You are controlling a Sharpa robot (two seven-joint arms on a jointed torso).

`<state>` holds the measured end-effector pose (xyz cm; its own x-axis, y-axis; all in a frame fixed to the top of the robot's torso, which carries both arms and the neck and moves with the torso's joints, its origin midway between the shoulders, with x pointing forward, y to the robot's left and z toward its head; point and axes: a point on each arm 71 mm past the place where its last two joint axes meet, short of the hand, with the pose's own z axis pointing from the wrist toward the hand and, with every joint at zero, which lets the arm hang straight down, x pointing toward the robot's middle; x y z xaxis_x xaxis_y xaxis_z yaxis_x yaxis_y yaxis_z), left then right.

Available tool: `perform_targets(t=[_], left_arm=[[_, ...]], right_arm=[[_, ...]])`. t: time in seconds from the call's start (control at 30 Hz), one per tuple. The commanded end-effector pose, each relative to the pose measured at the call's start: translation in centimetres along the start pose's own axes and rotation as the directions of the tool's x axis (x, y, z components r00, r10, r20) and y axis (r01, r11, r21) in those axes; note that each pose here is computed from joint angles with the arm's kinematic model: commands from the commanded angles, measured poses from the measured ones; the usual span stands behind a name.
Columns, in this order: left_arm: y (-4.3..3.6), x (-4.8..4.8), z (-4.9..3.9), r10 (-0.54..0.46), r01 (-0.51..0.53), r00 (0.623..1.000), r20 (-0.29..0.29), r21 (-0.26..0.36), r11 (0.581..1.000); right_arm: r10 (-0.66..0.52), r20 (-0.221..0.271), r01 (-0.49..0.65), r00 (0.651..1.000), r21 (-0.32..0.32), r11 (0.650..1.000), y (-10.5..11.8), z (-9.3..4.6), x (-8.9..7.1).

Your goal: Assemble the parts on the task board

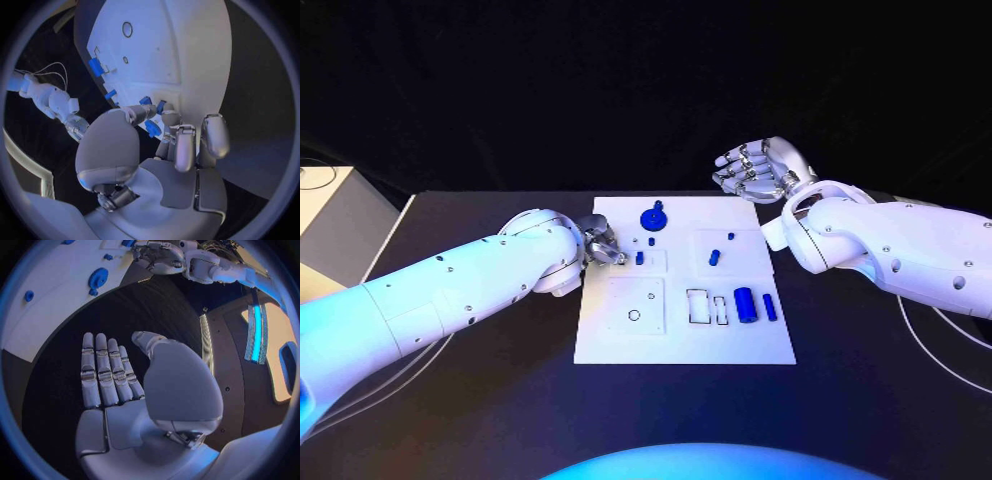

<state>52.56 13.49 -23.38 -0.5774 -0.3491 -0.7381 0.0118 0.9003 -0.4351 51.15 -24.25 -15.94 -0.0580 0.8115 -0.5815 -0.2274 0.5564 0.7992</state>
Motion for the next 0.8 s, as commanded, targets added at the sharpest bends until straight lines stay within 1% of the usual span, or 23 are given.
perform_targets(t=[0.03,0.4,0.8], left_arm=[[0.16,0.66,0.04,0.007,-0.007,1.0,-0.018,-0.003,1.0],[0.96,0.09,-0.48,-0.011,0.011,1.0,0.015,-0.008,1.0],[1.16,-0.23,-0.83,-0.055,0.055,0.998,0.041,-0.002,0.998]], right_arm=[[0.002,-0.011,-0.002,1.0,-0.013,1.0,0.12,-0.04,0.08],[0.003,-0.004,-0.003,1.0,-0.012,1.0,0.04,-0.06,-0.07],[0.003,-0.001,-0.003,1.0,-0.011,1.0,0.01,-0.04,-0.1]])
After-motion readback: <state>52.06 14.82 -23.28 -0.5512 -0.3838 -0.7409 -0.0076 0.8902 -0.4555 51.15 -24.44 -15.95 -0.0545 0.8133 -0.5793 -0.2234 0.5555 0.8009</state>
